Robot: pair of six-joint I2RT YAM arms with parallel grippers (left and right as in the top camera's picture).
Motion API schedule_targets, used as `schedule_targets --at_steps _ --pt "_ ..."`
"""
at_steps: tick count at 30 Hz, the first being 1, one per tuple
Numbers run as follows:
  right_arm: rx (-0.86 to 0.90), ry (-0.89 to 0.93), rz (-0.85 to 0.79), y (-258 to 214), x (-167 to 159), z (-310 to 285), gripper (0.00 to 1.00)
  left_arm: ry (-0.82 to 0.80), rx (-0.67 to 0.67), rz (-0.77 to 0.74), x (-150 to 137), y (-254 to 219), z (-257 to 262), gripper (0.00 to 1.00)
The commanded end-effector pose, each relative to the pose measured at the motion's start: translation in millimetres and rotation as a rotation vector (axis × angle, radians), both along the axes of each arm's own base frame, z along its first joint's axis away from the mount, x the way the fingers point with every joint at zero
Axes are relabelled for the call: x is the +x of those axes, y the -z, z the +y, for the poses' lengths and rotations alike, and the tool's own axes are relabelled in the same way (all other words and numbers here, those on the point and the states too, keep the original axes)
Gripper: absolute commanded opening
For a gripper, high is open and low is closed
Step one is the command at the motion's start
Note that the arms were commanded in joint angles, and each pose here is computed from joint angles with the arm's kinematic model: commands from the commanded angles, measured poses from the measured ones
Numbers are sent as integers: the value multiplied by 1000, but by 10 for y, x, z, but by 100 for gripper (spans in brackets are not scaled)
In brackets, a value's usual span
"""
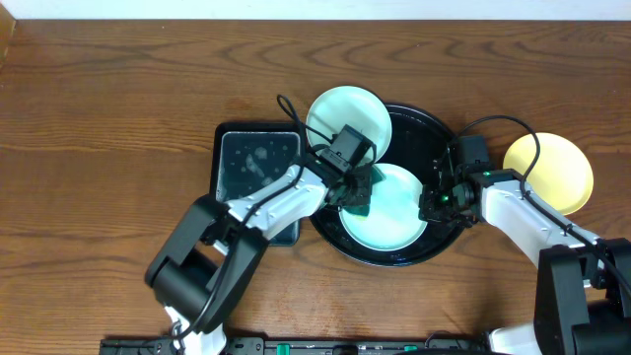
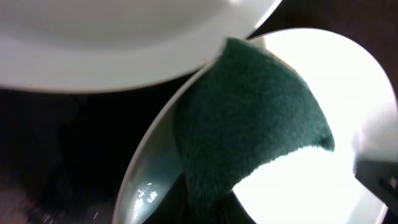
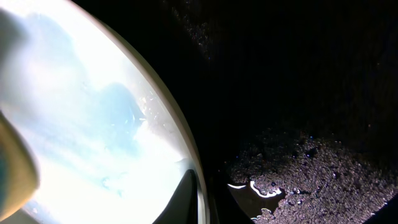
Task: Clean dirty plates on tray and stack at the side
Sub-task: 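Return the sponge with the left gripper to the black tray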
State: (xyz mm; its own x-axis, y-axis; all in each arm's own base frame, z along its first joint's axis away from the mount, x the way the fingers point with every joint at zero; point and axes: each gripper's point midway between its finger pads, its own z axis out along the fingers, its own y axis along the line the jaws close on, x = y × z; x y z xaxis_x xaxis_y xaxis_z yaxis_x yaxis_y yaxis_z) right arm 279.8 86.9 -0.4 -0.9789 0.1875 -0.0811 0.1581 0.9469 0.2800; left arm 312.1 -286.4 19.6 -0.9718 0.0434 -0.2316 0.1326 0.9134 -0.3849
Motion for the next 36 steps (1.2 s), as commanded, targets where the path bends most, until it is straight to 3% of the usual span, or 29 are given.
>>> schedule_targets --at_steps 1,10,18,25,30,36 --pt "-61 13 41 138 -87 -94 6 39 -56 -73 37 -399 26 8" --pt "-59 13 31 135 -63 -90 5 94 -23 -126 -78 -810 295 8" --pt "-52 -6 54 177 -162 -40 1 -39 147 -85 15 -683 892 8" --pt "-4 -20 38 126 -121 64 1 -118 186 -39 100 -636 1303 8" --pt "-25 -34 -38 -100 55 24 1 -173 200 -30 196 -626 1588 9" --pt "-202 16 -158 -560 243 -302 1 -252 205 -15 273 -620 1873 9"
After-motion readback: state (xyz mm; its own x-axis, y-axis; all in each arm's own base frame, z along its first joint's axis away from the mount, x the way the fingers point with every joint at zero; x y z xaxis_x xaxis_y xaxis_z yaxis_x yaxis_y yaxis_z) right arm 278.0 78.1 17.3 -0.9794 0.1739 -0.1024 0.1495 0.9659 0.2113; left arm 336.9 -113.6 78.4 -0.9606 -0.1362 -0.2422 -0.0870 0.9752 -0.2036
